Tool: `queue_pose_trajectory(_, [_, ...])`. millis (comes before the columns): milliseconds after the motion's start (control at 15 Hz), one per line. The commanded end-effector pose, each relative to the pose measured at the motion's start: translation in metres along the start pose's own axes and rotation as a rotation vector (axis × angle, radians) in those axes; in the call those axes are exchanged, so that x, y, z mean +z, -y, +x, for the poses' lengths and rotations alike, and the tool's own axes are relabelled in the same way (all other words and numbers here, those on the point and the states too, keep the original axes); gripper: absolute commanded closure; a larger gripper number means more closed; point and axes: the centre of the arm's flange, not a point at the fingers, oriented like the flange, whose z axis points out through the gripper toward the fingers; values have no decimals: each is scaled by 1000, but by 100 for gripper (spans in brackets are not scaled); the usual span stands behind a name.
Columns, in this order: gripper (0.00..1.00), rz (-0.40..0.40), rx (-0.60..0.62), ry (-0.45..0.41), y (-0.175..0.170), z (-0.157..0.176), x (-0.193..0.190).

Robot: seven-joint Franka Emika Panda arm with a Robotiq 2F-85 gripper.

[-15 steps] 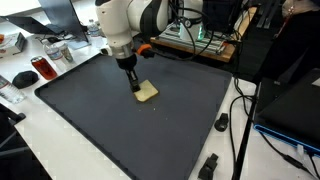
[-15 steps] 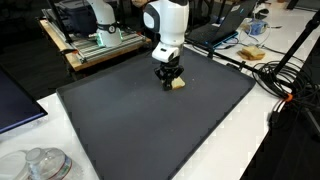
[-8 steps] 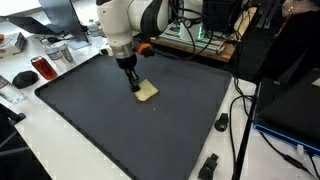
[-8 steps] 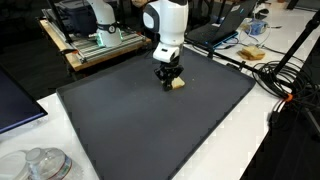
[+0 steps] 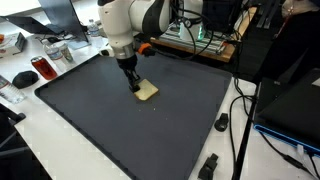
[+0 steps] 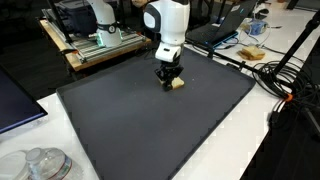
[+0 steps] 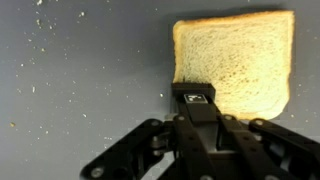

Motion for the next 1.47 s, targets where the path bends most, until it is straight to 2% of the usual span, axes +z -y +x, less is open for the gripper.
queue_pose_trajectory(0, [94,-23,-96,-5,-2,-4,22])
queue_pose_trajectory(333, [94,-11,-163,13,-4,-3,25])
queue_pose_trajectory(933, [94,-8,-131,14,-8,-3,31])
queue_pose_trajectory(1067, [94,9,-129,45,-7,-4,21])
queue_pose_trajectory(1400, [94,8,-114,-7,-6,-11,-14])
